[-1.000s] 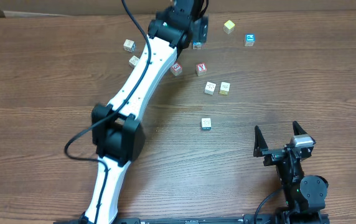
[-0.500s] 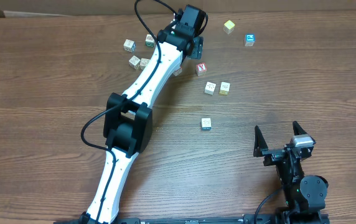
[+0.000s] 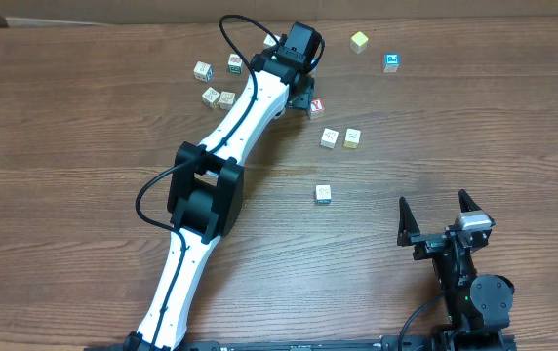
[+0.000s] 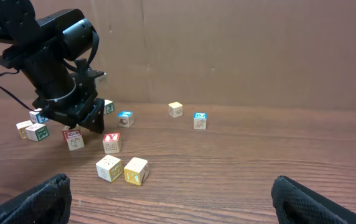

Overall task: Form a tower
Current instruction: 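Move the left gripper to the far cluster of blocks, then grasp the red-and-blue 3 block with the left gripper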

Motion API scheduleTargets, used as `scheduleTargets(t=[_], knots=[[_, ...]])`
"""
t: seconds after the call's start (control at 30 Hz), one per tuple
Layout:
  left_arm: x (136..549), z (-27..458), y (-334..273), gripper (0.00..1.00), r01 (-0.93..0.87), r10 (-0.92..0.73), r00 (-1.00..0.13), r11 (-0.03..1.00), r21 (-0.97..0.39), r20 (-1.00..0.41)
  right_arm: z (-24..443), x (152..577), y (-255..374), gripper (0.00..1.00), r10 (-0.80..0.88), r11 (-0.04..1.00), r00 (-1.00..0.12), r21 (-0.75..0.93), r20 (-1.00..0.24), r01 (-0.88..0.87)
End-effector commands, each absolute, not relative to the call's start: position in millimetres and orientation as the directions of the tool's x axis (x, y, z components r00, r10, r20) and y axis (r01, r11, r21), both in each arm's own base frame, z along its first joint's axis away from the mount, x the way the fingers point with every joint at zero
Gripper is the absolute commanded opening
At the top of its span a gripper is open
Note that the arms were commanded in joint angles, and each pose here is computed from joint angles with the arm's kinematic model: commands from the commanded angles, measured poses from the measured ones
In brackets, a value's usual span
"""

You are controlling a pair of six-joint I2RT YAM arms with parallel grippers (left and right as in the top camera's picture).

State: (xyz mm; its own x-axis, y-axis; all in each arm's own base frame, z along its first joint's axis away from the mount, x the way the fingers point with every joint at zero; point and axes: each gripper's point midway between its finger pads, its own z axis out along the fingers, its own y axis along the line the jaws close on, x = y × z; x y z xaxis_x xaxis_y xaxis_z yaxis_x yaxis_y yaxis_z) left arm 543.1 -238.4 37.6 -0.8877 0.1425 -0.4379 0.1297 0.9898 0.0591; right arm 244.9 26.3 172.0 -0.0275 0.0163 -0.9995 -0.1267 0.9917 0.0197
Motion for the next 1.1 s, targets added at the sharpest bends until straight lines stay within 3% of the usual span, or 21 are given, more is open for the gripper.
scheduleTargets(t=[0.0, 0.47, 0.87, 1.07], knots=[[538.8, 29.7, -234.7, 0.67, 0.131, 0.143, -0.902, 0.99, 0.056, -0.408, 169.7, 245.0, 27.4, 1.0, 0.023, 0.991, -0.027, 0.026, -0.999, -0.133], [537.8, 28.0, -223.9, 0.65, 0.116, 0.136, -0.91, 0.99, 0.075, -0.392, 169.7, 245.0, 27.4, 1.0, 0.023, 0.991, -0.027, 0.026, -0.999, -0.133], [544.8, 26.6, -180.3, 0.73, 0.042, 0.088, -0.925, 0.991, 0.129, -0.37, 169.7, 245.0, 27.4, 1.0, 0.023, 0.991, -0.027, 0.026, -0.999, -0.133], [543.6, 26.3, -187.7, 0.72, 0.057, 0.093, -0.925, 0.993, 0.106, -0.369, 169.7, 245.0, 27.4, 1.0, 0.023, 0.991, -0.027, 0.026, -0.999, -0.133]])
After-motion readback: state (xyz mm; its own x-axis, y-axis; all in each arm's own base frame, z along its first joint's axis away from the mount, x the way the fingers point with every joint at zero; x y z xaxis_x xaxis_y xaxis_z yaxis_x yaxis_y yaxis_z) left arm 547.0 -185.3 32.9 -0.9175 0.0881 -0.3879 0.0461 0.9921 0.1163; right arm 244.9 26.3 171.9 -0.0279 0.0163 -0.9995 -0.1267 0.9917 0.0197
